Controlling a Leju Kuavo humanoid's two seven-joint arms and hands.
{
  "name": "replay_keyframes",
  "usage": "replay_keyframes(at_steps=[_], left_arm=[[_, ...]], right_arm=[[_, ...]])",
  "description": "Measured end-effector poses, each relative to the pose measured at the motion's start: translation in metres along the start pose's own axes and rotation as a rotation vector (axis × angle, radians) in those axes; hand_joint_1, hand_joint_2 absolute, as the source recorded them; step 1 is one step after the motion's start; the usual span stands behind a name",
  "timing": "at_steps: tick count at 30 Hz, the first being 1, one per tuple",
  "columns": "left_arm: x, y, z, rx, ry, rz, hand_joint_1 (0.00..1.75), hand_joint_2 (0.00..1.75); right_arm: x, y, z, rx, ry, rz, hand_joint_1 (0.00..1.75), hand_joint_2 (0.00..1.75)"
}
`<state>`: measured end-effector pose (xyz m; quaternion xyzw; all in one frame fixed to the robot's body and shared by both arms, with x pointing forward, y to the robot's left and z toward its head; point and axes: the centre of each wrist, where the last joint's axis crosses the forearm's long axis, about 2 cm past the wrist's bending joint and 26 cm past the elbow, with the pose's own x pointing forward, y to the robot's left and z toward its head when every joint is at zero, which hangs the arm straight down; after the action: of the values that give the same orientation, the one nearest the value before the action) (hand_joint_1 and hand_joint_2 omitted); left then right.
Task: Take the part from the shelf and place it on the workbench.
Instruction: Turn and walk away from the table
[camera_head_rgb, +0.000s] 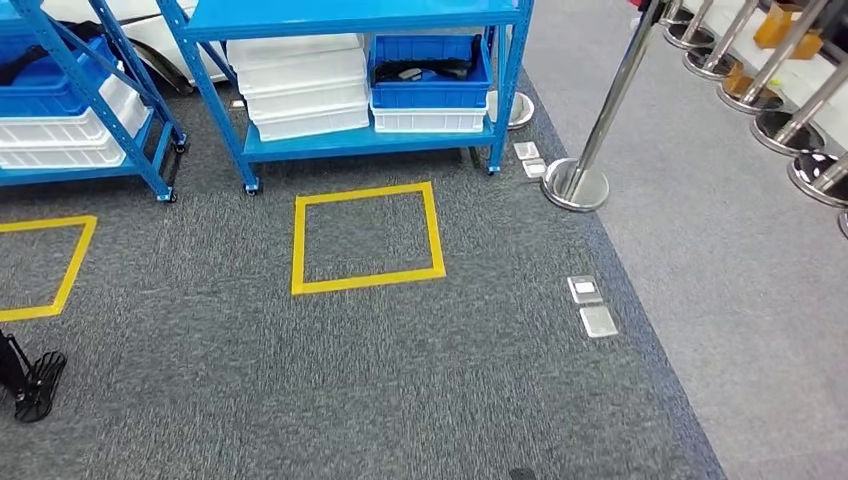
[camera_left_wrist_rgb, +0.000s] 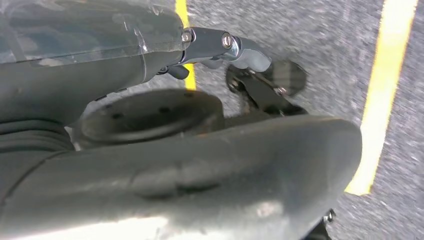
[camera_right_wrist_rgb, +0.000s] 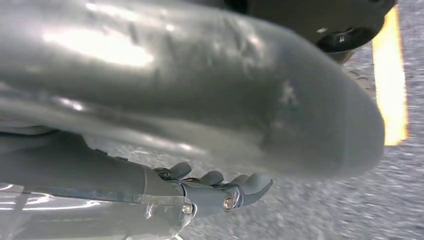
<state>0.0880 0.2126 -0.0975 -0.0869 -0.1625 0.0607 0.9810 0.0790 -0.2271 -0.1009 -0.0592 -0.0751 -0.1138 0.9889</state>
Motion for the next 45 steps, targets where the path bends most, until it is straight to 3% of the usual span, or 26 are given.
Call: replay_keyframes(at_steps=[7, 17, 22, 45], left_arm=[[0.004, 0.0, 0.0, -0.001, -0.005, 0.0, 0.0, 0.0], [-0.009, 0.006, 0.001, 0.009, 0.019, 0.006, 0.0, 0.0], [0.003, 0.003, 0.0, 0.005, -0.006, 0.002, 0.0, 0.0], [0.007, 0.0, -0.001, 0.004, -0.013, -0.012, 0.0, 0.0]], right_arm=[[-0.001, 0.0, 0.0, -0.002, -0.003, 0.005, 0.0, 0.0], [-0.003, 0.003, 0.001, 0.007, 0.0, 0.014, 0.0, 0.0], [0.01, 0.007, 0.002, 0.019, -0.028, 0.011, 0.0, 0.0], [0.004, 0.004, 0.001, 0.012, -0.015, -0.003, 0.0, 0.0]])
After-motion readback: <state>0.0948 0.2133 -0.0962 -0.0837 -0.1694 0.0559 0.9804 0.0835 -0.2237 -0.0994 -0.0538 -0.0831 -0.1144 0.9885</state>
